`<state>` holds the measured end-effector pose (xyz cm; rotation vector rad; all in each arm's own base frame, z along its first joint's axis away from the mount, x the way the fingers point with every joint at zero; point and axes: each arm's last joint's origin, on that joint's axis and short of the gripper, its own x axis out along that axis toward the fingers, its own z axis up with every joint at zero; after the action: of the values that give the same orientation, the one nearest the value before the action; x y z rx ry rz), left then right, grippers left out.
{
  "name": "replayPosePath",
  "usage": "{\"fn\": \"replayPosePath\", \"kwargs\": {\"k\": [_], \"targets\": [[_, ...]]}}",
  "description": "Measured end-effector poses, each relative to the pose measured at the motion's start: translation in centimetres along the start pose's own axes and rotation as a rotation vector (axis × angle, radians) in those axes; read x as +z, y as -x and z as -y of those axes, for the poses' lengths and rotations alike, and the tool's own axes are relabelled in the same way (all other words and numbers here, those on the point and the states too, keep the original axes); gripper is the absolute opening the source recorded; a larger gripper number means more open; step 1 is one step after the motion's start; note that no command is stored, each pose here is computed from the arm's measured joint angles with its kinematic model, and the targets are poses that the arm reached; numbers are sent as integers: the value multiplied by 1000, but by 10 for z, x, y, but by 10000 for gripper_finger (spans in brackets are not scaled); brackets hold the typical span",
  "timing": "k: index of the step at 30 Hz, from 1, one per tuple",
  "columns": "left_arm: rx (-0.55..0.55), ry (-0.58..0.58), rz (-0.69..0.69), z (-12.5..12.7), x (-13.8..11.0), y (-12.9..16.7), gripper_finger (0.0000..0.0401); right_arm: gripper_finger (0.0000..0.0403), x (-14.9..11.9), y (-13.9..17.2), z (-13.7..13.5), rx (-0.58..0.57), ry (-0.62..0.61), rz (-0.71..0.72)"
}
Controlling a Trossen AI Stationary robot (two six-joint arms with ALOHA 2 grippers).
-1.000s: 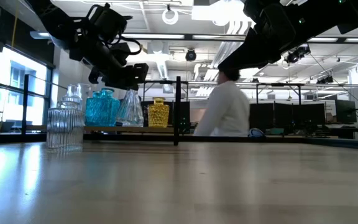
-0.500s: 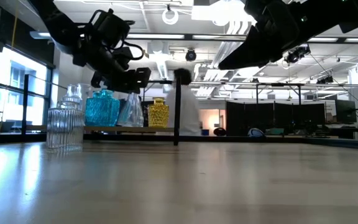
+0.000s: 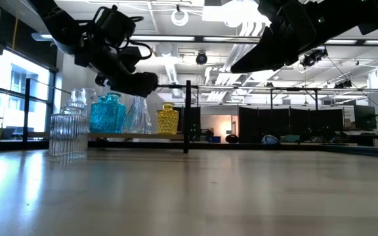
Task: Sort vases onto shelf
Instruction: Put the transparent vase on the shelf aligned with the other transparent vase
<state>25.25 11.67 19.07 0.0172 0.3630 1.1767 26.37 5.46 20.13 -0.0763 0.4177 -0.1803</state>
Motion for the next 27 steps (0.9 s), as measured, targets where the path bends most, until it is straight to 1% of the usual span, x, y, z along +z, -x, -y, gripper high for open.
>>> {"fn": "replayPosePath", "kwargs": {"k": [4, 14, 23, 27], "targets": [[0, -7, 5, -1, 1, 1, 169, 2, 0, 0, 0, 0, 0, 0], [11, -12, 5, -2, 2, 0, 171, 2, 0, 0, 0, 0, 0, 0], [28, -24, -1, -3, 1, 0, 212, 2, 0, 0, 0, 0, 0, 0], [49, -65, 22, -4, 7, 6, 218, 2, 0, 0, 0, 0, 0, 0]]}}
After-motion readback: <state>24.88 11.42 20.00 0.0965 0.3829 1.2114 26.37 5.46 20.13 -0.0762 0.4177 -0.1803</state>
